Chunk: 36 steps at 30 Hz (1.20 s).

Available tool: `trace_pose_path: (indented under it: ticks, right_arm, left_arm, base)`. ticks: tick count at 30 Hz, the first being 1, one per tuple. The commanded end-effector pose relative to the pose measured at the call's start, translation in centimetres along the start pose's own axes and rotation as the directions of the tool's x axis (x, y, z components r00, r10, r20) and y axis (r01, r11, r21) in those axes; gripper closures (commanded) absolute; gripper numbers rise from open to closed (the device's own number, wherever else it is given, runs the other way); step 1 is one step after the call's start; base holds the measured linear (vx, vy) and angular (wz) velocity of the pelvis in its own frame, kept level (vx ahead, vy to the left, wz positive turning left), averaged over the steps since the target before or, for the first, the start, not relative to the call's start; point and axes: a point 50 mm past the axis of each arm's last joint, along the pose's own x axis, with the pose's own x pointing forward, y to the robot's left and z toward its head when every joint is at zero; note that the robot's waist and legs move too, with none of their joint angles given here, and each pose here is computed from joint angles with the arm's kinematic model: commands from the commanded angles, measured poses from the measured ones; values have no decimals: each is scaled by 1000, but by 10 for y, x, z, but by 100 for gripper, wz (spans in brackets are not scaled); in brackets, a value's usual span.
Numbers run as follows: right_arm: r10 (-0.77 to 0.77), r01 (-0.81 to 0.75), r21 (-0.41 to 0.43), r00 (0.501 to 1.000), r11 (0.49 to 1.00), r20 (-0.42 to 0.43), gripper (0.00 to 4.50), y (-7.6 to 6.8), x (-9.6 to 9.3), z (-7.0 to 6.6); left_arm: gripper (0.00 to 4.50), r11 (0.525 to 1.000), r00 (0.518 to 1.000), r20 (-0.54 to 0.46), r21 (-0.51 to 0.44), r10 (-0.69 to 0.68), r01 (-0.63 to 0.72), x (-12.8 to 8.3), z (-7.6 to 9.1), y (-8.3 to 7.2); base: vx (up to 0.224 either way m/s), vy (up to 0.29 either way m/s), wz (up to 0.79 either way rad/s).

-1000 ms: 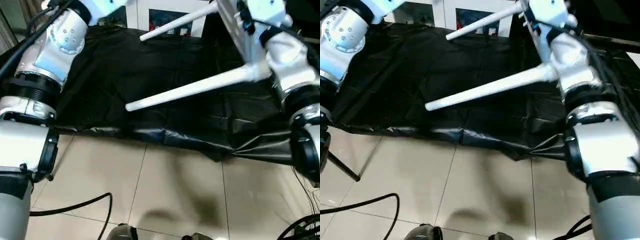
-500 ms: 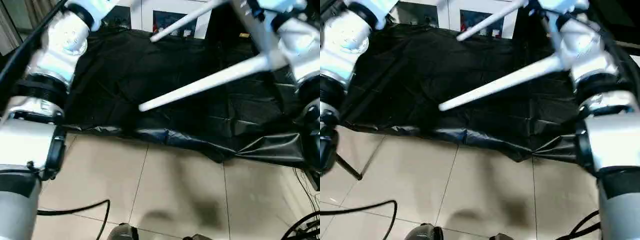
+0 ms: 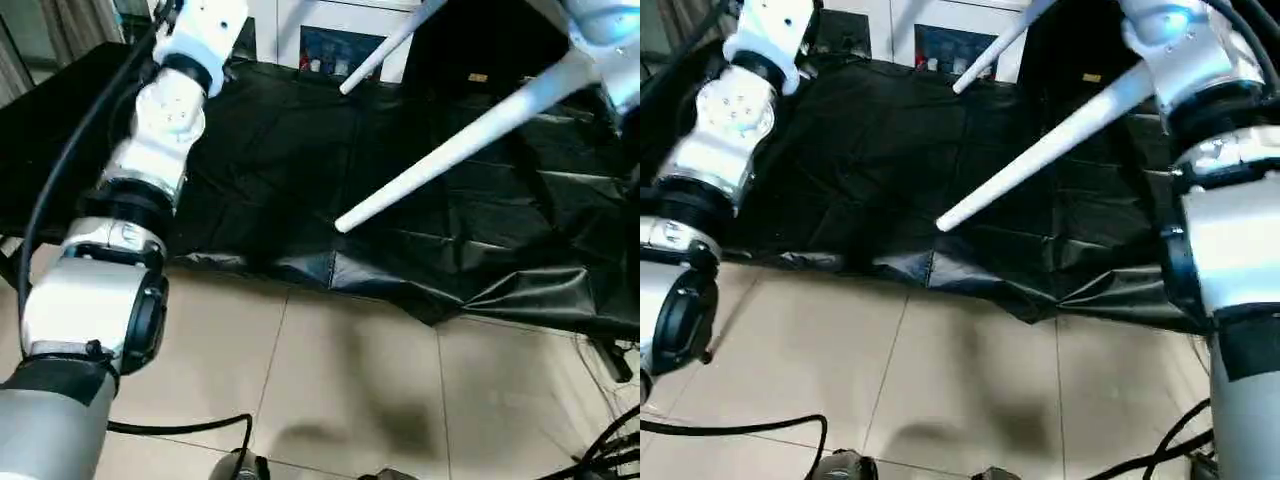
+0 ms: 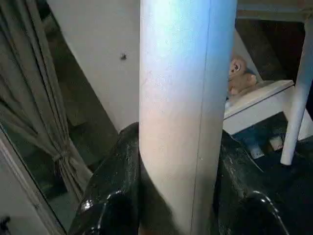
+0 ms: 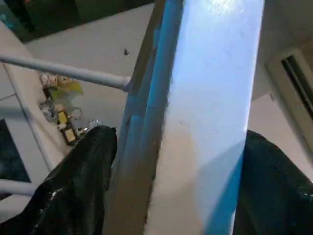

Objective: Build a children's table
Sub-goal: Flip table

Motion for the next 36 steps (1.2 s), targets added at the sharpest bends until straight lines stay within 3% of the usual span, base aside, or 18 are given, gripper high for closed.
trace_pose_path:
  ticks: [1,4,9,13,17,18,23,25,26,28,31,32,33,34,36]
  right_arm:
    - [53,-51,-54,997,997,47,43,11,4,11]
    - [56,-53,-49,996,997,73,42,12,5,14]
    - [136,-132,-43,982,990,132,42,36,1,19]
    - [67,-47,-91,973,995,222,42,38,-2,25]
    - [-15,46,-81,938,996,348,42,42,-10,34]
    - [-31,69,-71,898,995,439,42,48,-17,40]
    - [-5,18,-24,885,1000,466,42,60,-22,42]
    - [18,-44,51,908,998,420,42,77,-28,34]
    - [15,-68,136,934,988,358,42,88,-32,26]
    - [18,-87,203,947,975,322,42,98,-36,21]
    - [59,-145,408,974,901,217,42,139,-59,6]
    - [59,-145,408,974,901,217,42,139,-59,6]
    - [30,-86,591,994,802,104,42,158,-73,-4]
    - [28,-81,600,995,796,97,42,159,-74,-4]
    - [14,-2,702,1000,712,-12,42,172,-88,-14]
  left_arm:
    - [289,998,997,-52,-27,-64,62,-4,-9,-23]
    - [289,997,995,-66,-26,-69,67,-6,-12,-25]
    - [290,996,993,-82,-23,-86,84,-10,-18,-30]
    - [290,995,991,-88,-24,-96,94,-11,-20,-30]
    - [291,993,988,-103,-35,-112,109,-13,-24,-32]
    - [291,990,983,-129,-68,-132,124,-17,-31,-37]
    - [291,988,979,-143,-82,-143,132,-20,-36,-40]
    - [291,985,973,-170,-98,-157,142,-24,-43,-43]
    - [291,984,969,-187,-99,-163,146,-26,-48,-44]
    - [291,982,964,-206,-119,-167,144,-29,-53,-44]
    - [291,980,952,-243,-117,-184,160,-36,-64,-44]
    - [291,980,952,-243,-117,-184,160,-36,-64,-44]
    - [291,976,943,-261,-128,-205,177,-40,-70,-44]
    - [291,976,943,-262,-129,-206,177,-41,-70,-44]
    - [291,971,935,-271,-127,-229,202,-44,-74,-45]
  base:
    - [0,0,0]
    - [0,0,0]
    - [0,0,0]
    - [0,0,0]
    - [0,0,0]
    - [0,0,0]
    - [0,0,0]
    - [0,0,0]
    - [0,0,0]
    - [0,0,0]
    - [0,0,0]
    - [0,0,0]
    - [0,0,0]
    - [0,0,0]
    - [0,0,0]
